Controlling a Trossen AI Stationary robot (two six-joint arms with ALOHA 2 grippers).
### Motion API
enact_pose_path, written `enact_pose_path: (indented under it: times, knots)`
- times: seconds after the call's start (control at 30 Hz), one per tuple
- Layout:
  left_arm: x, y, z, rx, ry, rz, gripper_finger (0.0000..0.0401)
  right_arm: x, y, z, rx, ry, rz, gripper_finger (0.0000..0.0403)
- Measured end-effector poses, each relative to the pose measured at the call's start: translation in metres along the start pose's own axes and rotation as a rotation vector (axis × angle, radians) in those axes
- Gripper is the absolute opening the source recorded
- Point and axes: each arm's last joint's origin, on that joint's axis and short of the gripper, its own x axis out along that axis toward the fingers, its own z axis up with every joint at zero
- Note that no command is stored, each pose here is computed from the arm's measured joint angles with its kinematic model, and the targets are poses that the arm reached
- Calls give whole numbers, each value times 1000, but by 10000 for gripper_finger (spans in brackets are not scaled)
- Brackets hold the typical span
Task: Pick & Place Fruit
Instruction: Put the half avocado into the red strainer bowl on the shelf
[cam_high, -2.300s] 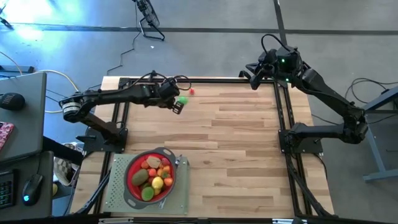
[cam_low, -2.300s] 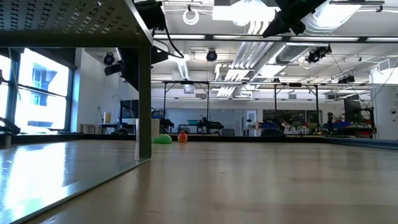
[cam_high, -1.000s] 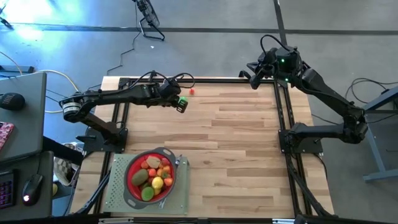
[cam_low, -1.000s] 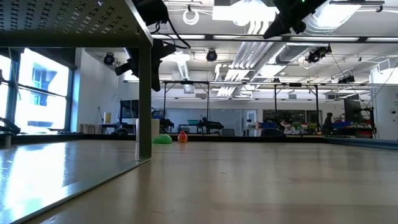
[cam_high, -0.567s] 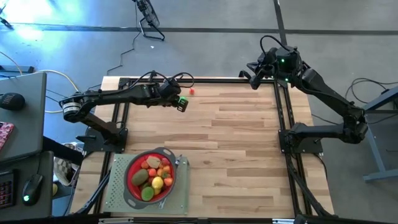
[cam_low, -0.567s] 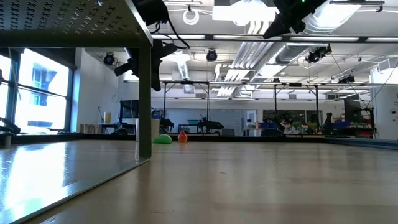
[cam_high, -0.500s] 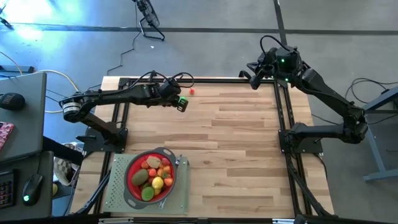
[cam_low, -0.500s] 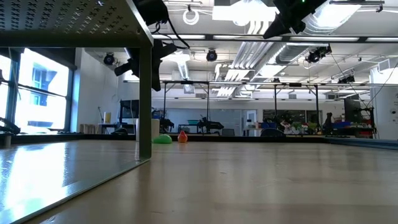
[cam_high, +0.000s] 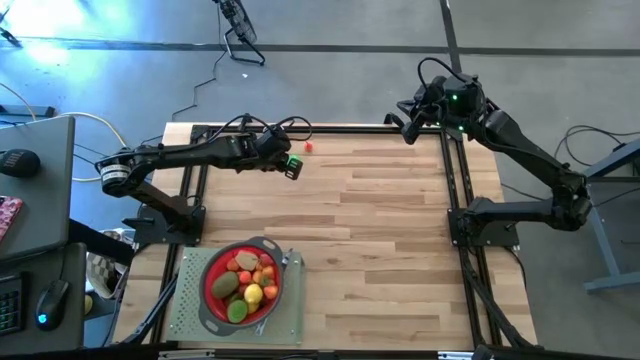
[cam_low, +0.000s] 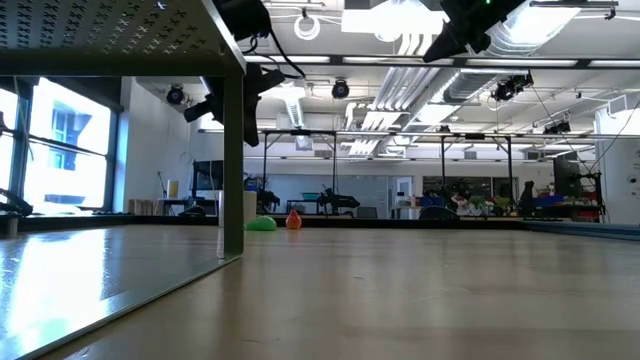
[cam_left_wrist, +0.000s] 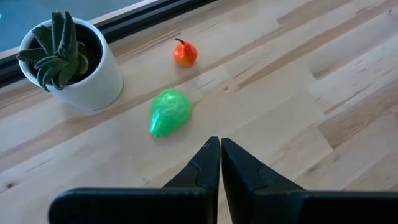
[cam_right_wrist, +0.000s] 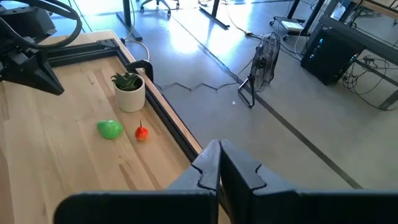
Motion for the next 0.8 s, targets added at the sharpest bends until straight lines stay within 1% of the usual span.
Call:
enact_pose_path:
  times: [0.8]
  knots:
    - [0, 0, 0, 0, -1, -1, 12, 0, 0, 0, -19, 0, 0, 3]
